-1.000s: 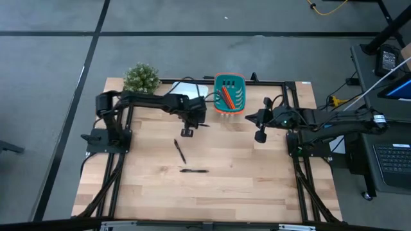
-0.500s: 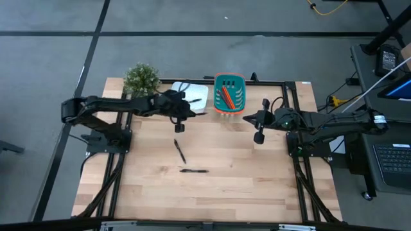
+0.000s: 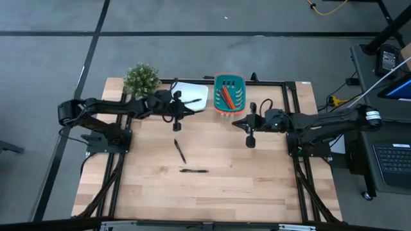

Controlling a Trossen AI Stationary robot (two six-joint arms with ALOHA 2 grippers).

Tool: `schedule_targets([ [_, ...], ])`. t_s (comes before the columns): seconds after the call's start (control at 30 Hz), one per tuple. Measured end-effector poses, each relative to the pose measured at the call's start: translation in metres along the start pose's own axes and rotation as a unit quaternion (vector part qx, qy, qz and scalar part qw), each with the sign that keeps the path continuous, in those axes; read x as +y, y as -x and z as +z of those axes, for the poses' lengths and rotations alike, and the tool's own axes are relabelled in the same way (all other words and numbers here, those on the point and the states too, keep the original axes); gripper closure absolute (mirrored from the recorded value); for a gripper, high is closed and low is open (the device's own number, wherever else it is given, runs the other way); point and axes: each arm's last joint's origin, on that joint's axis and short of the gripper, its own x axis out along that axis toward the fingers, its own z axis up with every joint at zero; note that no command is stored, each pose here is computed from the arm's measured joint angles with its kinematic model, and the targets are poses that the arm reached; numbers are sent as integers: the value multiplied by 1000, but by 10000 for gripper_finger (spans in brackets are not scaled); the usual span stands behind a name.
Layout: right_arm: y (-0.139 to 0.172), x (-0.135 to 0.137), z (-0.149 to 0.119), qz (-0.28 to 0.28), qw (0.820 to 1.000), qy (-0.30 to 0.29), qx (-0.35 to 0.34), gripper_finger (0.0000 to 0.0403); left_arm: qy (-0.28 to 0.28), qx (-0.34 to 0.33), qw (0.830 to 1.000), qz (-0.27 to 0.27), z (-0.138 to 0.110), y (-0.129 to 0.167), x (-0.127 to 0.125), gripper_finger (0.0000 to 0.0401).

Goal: Sort pens & pencils
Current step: Put the black pen into the white bin

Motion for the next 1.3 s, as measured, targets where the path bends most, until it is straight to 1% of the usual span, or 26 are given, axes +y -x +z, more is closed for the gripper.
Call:
schedule_targets([
  [0.07, -7, 2, -1, 9, 1000, 9, -7, 382, -7, -6, 1000, -1, 0, 1, 3, 384],
  [0.23, -21, 6, -1, 36, 998, 29, -32, 382, -16, -59, 998, -21, 4, 4, 16, 384],
  [0.37, -27, 7, -3, 36, 998, 35, -36, 382, -6, -75, 997, 1, 4, 8, 29, 384],
  [0.57, -27, 7, -1, 34, 998, 39, -43, 382, 17, -99, 994, 34, 5, 13, 44, 384],
  [0.63, -27, 7, 0, 33, 997, 43, -50, 382, 29, -95, 993, 57, 3, 14, 49, 384],
  [0.77, -27, 6, 1, 33, 997, 44, -53, 382, 40, -64, 988, 138, -2, 12, 55, 384],
  [0.83, -27, 6, 1, 32, 997, 45, -55, 382, 39, -67, 985, 151, -3, 9, 58, 384],
  [1.0, -27, 4, 1, 4, 998, 44, -51, 382, 38, -71, 984, 158, -8, 0, 61, 384],
  [1.13, -27, 2, 1, -2, 998, 43, -50, 382, 46, -52, 984, 164, -16, -1, 67, 384],
  [1.3, -28, -1, 0, -9, 998, 41, -47, 382, 66, -13, 988, 138, -29, 1, 72, 384],
])
